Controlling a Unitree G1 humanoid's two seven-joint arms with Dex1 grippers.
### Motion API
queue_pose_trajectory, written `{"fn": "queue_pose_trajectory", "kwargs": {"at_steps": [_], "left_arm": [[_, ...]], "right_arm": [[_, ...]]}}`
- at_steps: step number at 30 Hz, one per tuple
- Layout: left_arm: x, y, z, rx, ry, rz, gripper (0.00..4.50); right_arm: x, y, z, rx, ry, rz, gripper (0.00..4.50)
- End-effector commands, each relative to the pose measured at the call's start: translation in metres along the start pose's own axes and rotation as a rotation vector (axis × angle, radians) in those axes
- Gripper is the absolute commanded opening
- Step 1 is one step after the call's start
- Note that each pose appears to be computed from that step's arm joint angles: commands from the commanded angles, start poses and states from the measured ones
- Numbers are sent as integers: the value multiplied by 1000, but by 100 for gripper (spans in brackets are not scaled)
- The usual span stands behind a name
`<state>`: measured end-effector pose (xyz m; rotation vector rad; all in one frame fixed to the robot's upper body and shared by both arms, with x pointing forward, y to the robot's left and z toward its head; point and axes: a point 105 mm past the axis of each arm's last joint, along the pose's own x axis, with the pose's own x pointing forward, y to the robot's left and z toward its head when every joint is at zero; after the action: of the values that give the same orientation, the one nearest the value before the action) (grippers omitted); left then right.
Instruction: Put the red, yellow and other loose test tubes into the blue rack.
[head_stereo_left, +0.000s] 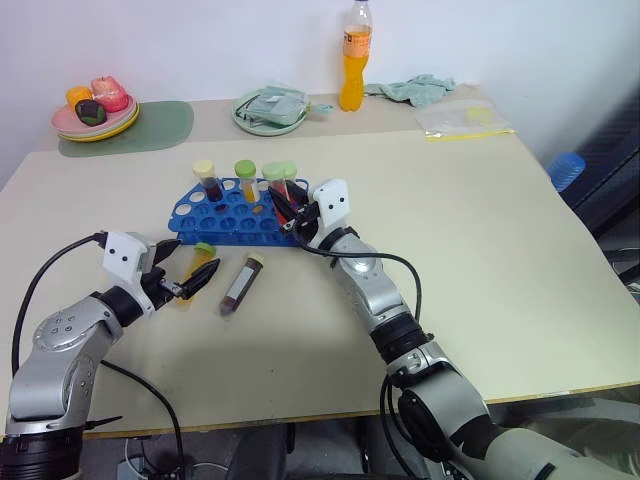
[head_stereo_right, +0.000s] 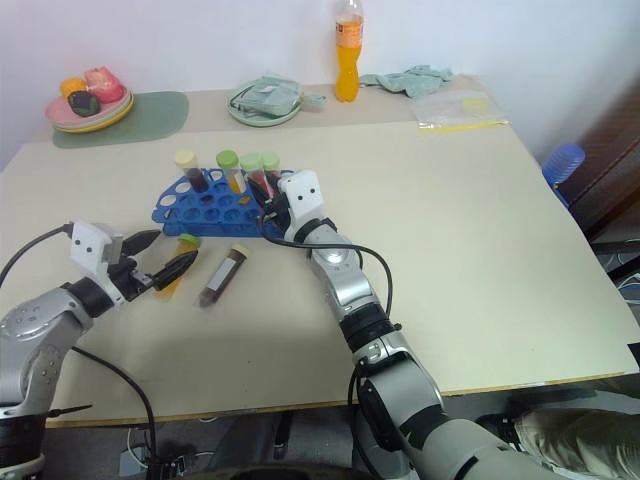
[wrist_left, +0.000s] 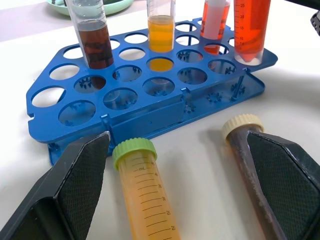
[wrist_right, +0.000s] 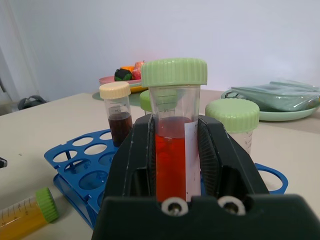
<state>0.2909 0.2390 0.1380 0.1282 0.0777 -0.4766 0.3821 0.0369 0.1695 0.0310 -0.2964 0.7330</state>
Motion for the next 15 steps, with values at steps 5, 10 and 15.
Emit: {"fn": "queue_pose_trajectory", "kwargs": {"at_steps": [5,10,15], "left_arm": [[0,-7,11,16,-32,-20,450],[-2,-3,9,8,-28,-1,450],[-8,6,-1,-13,-13,34,450]], "right_arm": [[7,10,7,23,-41,17,71],[5,14,16,37,-82,48,261],[1,10,52,6,-212,43,447]]}}
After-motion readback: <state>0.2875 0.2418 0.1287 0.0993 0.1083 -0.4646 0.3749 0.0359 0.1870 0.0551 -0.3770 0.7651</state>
